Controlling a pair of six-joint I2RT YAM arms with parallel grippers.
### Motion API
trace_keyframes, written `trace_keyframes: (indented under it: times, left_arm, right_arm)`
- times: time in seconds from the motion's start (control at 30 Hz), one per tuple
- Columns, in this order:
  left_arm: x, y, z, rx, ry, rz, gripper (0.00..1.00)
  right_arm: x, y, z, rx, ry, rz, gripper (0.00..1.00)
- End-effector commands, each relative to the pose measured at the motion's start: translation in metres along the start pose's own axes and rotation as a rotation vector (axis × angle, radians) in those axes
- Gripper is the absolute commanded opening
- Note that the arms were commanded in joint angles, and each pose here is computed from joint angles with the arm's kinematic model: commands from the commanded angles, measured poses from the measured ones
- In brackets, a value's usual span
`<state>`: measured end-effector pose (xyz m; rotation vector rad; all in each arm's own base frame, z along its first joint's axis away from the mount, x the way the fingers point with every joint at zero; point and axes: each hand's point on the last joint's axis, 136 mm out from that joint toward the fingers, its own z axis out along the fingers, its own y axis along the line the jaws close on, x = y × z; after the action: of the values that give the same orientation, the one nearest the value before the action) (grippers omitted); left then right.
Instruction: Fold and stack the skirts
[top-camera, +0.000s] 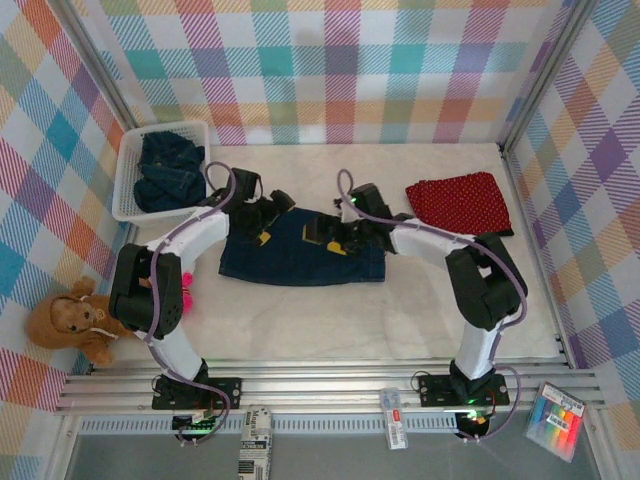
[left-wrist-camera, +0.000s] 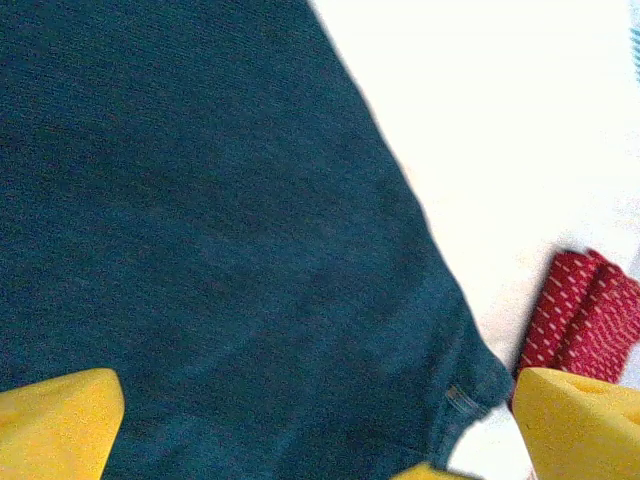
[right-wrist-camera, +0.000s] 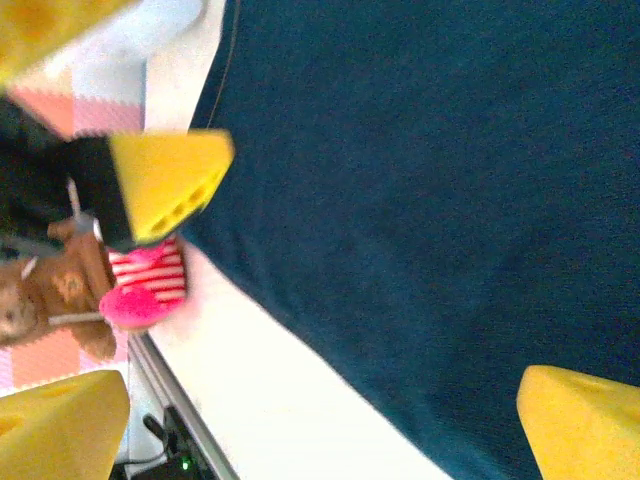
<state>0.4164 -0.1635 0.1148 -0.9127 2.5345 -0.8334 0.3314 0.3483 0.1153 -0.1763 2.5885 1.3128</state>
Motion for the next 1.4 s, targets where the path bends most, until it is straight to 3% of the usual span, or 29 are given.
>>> trace_keyframes:
  times: [0.0, 0.1, 0.23, 0.4, 0.53, 0.8, 0.97, 1.13, 1.23, 1.3, 1.37]
  left_arm:
    - [-0.01, 0.035, -0.011, -0.077, -0.003, -0.059, 1.0]
    - [-0.02, 0.068, -0.024, -0.123, -0.045, -0.102, 1.0]
    - [-0.015, 0.115, -0.024, -0.223, -0.056, -0.127, 1.0]
    - [0.003, 0.174, -0.011, -0.375, -0.044, -0.141, 1.0]
    - [0.018, 0.186, -0.007, -0.365, -0.022, -0.181, 1.0]
    - [0.015, 0.169, -0.018, -0.314, -0.038, -0.159, 1.0]
    - [0.012, 0.134, -0.033, -0.242, -0.04, -0.121, 1.0]
    - [0.017, 0.078, -0.06, -0.173, -0.046, 0.01, 1.0]
    - [0.026, 0.052, -0.074, -0.176, -0.068, 0.118, 1.0]
    - [0.035, 0.04, -0.076, -0.168, -0.053, 0.165, 0.93]
    - [0.047, 0.033, -0.071, -0.151, -0.008, 0.186, 0.78]
  right_arm:
    - [0.012, 0.015, 0.032, -0.061, 0.068, -0.048, 0.99]
    - [0.018, -0.004, 0.05, -0.027, 0.094, 0.017, 0.99]
    - [0.021, -0.049, 0.049, 0.141, 0.077, 0.115, 0.99]
    - [0.027, -0.086, 0.024, 0.249, 0.047, 0.216, 0.99]
    - [0.026, -0.106, -0.01, 0.337, -0.001, 0.246, 0.99]
    - [0.03, -0.154, -0.077, 0.552, -0.076, 0.353, 0.99]
    - [0.021, -0.151, -0.108, 0.587, -0.139, 0.339, 0.99]
    - [0.024, -0.147, -0.133, 0.565, -0.227, 0.427, 0.99]
    - [0.033, -0.144, -0.134, 0.479, -0.275, 0.544, 1.0]
    - [0.04, -0.141, -0.129, 0.399, -0.295, 0.625, 0.97]
    - [0.045, -0.139, -0.124, 0.339, -0.3, 0.683, 0.94]
